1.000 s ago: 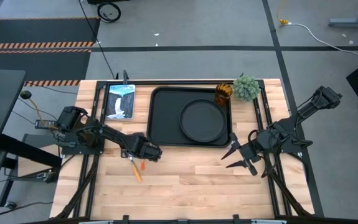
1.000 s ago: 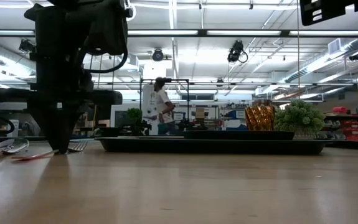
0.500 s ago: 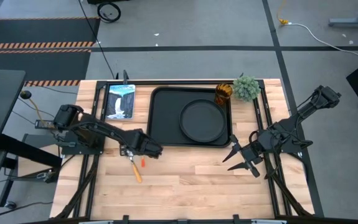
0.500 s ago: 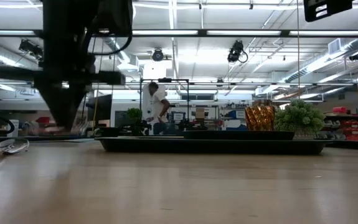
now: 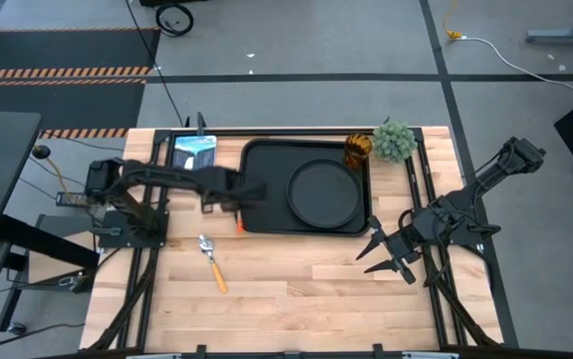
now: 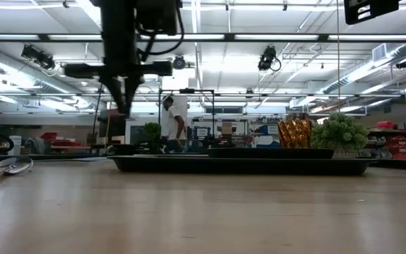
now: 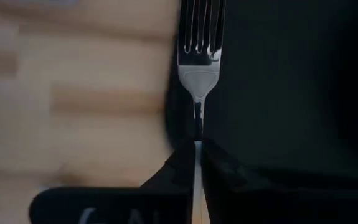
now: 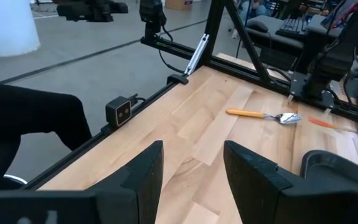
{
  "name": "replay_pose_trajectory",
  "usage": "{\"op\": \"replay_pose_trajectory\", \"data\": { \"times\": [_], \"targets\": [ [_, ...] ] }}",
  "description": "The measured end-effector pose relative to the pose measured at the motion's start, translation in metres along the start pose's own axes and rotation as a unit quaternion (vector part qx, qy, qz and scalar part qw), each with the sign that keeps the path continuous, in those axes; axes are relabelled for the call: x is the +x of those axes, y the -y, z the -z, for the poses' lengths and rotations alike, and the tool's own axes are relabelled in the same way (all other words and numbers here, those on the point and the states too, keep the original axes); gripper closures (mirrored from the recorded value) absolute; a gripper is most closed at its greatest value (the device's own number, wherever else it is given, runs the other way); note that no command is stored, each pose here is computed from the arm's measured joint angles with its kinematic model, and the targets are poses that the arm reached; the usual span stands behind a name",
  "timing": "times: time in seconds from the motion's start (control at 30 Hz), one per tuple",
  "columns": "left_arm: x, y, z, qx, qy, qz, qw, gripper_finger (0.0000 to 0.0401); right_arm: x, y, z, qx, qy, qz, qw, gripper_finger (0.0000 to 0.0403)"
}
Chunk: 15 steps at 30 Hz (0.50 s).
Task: Pick and place plate/cup/fork/spoon on tray
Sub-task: Put the orange fork on the black serving tray to the left of the black plate
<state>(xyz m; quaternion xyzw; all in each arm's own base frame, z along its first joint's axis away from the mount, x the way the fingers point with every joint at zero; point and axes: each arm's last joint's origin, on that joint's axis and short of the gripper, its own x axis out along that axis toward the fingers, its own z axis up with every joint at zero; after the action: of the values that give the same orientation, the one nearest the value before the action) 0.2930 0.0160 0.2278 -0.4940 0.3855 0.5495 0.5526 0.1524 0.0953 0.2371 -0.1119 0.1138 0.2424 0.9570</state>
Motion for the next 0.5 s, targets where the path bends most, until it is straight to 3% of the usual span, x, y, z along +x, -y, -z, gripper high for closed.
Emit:
{"op": "replay_pose_trajectory", "data": {
  "times": [0.2,0.37,0.5],
  "targets": [
    [0.006,0.03,-0.034,0.008,0.019,0.083,0.996,0.0381,0.0,0.0,0.001,-0.008,-0.004,-0.001,1.0,0.0227],
    [0.017,0.061,-0.048,0.031,0.03,0.116,0.992,0.0381,0.0,0.0,0.001,-0.011,-0.003,0.0,1.0,0.0227],
    [0.03,0.083,-0.058,0.046,0.033,0.112,0.992,0.0381,0.0,0.0,0.001,-0.011,-0.003,0.001,1.0,0.0227]
  ]
}}
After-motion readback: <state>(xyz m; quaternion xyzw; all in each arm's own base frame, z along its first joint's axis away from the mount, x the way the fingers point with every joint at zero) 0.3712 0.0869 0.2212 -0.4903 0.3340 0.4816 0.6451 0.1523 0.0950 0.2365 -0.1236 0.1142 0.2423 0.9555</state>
